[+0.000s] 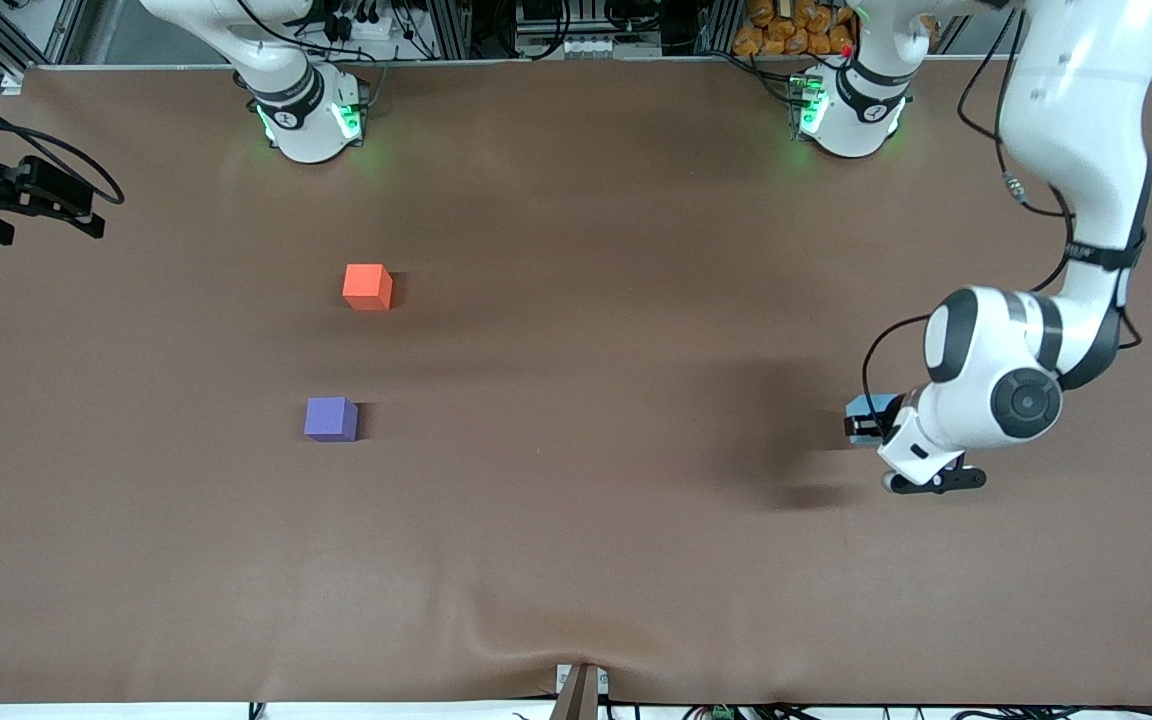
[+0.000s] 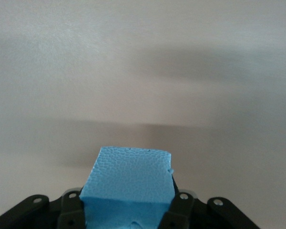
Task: Place blue block between orange and purple blocks
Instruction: 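Carry the light-blue block with the left gripper toward the table's middle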
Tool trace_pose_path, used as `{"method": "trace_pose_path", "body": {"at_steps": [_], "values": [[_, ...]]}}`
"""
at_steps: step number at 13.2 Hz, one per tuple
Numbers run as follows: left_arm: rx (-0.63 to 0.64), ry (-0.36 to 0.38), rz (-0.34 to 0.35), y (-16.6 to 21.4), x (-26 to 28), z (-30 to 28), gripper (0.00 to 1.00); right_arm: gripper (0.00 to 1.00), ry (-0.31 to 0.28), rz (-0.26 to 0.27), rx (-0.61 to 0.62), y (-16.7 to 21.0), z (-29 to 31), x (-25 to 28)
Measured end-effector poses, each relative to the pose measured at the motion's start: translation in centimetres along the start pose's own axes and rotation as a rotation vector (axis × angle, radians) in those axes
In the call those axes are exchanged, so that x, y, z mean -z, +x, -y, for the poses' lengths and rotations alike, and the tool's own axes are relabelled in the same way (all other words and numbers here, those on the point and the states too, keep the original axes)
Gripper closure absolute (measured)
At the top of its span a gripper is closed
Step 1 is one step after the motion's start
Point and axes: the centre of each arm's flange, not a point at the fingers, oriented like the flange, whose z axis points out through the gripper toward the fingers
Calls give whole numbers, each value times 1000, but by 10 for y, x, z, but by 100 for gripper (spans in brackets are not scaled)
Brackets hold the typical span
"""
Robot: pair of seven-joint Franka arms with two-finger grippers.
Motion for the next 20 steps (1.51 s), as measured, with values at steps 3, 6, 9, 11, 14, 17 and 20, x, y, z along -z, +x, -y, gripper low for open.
{"method": "trace_pose_path", "body": {"at_steps": [3,6,9,11,14,17,20], "values": [[11,-5,-17,-37,60,-67,45,0,0,0,0,0,0,0],[27,-23,-20,-69,89,-138,45,0,1,0,0,0,0,0],[18,-16,-14,-106,83,-214,45,0,1,0,0,0,0,0],[6,-15,-3,-124,69,-261,45,0,1,0,-1,0,0,0],[-2,-28,17,-136,39,-323,45,0,2,0,-1,0,0,0],[-48,-52,28,-166,-18,-393,45,0,2,0,-1,0,0,0],[-88,-67,15,-202,-81,-443,45,0,2,0,-1,0,0,0]]}}
